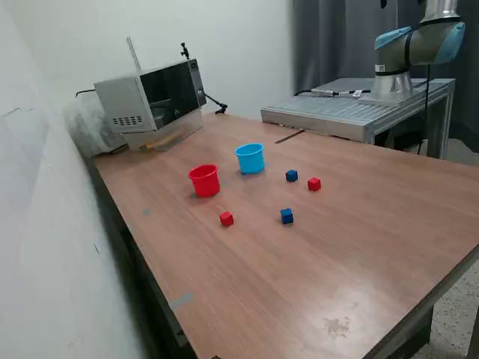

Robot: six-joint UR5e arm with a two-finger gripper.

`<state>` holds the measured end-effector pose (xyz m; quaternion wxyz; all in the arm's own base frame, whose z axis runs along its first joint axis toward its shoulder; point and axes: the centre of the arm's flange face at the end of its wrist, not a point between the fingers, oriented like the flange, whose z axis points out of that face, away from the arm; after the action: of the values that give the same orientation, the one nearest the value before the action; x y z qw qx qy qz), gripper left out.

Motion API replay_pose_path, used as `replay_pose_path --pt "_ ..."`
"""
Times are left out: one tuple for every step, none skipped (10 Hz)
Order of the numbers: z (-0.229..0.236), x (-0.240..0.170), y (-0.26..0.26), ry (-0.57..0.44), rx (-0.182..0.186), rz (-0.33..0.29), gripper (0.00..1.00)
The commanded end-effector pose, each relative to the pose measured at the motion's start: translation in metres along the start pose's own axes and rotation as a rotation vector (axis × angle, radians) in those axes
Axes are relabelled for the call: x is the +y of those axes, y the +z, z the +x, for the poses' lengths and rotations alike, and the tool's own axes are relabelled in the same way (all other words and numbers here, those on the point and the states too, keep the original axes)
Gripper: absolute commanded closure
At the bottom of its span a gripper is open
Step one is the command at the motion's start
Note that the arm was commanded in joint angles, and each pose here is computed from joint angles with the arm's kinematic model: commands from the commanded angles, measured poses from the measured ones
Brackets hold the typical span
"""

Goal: Place red objects in the red bin, and blue objects in the blue bin.

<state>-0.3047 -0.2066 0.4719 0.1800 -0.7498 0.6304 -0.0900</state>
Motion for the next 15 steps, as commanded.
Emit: replay_pose_path --pt "-0.023 0.027 -0.015 0.069 0.031 -0.150 0.00" --pt "-0.023 0.027 -0.016 0.070 0.033 -0.157 0.00" --pt "-0.024 0.027 -0.019 0.072 0.031 -0.161 0.00" --pt "-0.024 0.026 -0.022 0.072 0.031 -0.164 0.00" --pt "-0.024 0.026 -0.023 0.070 0.034 -0.162 0.00" --pt "-0.025 0.026 -0.023 0.072 0.035 -0.163 0.00" --pt "-0.027 0.029 -0.023 0.079 0.037 -0.158 0.00" --pt "-0.030 0.031 -0.024 0.086 0.039 -0.168 0.00" --pt "-0.033 0.036 -0.030 0.097 0.049 -0.196 0.00" --pt "-0.036 0.040 -0.037 0.105 0.051 -0.247 0.00" --pt "-0.041 0.051 -0.041 0.117 0.051 -0.255 0.00" --pt "-0.043 0.063 -0.055 0.122 0.047 -0.270 0.00" --pt "-0.045 0.069 -0.065 0.136 0.045 -0.318 0.00" --pt "-0.048 0.074 -0.074 0.146 0.043 -0.387 0.00" --pt "-0.054 0.082 -0.075 0.166 0.049 -0.410 0.00"
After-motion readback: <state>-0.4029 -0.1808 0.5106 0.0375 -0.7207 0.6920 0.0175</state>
